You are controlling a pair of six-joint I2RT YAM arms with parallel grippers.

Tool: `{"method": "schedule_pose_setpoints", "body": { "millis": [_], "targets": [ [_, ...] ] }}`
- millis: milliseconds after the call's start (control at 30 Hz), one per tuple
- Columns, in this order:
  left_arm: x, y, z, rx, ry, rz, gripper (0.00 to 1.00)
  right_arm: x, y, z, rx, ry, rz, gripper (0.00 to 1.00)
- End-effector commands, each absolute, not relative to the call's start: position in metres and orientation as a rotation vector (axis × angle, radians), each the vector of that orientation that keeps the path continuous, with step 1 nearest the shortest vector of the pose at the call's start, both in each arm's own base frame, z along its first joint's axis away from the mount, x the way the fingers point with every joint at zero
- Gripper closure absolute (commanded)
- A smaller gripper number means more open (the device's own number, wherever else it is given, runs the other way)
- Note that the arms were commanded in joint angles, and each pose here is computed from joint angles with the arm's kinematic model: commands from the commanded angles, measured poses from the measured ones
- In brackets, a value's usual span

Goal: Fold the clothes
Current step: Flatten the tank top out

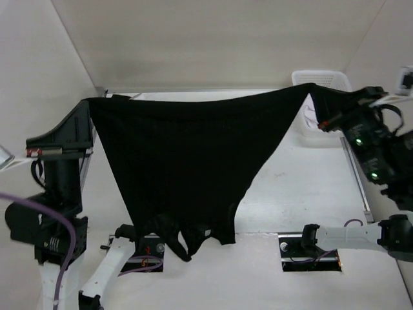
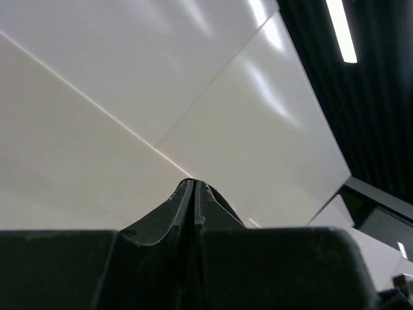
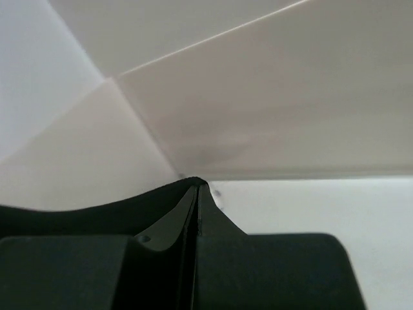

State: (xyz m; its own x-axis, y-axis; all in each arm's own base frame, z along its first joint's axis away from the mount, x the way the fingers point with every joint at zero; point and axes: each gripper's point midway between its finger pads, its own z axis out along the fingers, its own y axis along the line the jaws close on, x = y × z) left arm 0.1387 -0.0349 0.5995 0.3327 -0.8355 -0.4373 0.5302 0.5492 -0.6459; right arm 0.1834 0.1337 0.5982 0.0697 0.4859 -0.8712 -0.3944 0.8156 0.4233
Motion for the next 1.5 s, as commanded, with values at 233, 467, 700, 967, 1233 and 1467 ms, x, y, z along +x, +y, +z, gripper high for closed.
{"method": "schedule_pose_setpoints", "body": {
  "millis": [233, 467, 700, 967, 1233, 1467],
  "targets": [
    [0.345, -0.042, 0.495, -0.606, 1.155, -0.716, 0.96, 0.365, 0.187, 0.506, 0.014, 1.554, 0.651, 0.99],
    [0.421, -0.030, 0.487, -0.653, 1.207, -0.749, 0.96, 0.443, 0.179, 0.529, 0.076, 1.551, 0.663, 0.99],
    [0.414, -0.024, 0.541, -0.598, 1.117, -0.816, 0.96, 0.427, 0.157, 0.601, 0.084, 1.415, 0.679, 0.99],
    [0.388, -0.023, 0.524, -0.599, 1.109, -0.818, 0.96, 0.400, 0.145, 0.566, 0.097, 1.486, 0.662, 0.98],
    [0.343, -0.037, 0.348, -0.705, 1.340, -0.788, 0.96, 0.329, 0.147, 0.385, 0.136, 1.702, 0.652, 0.97],
    [0.254, -0.054, 0.198, -0.750, 1.642, -0.783, 0.96, 0.211, 0.172, 0.204, 0.143, 2.012, 0.788, 1.00]
  ]
}}
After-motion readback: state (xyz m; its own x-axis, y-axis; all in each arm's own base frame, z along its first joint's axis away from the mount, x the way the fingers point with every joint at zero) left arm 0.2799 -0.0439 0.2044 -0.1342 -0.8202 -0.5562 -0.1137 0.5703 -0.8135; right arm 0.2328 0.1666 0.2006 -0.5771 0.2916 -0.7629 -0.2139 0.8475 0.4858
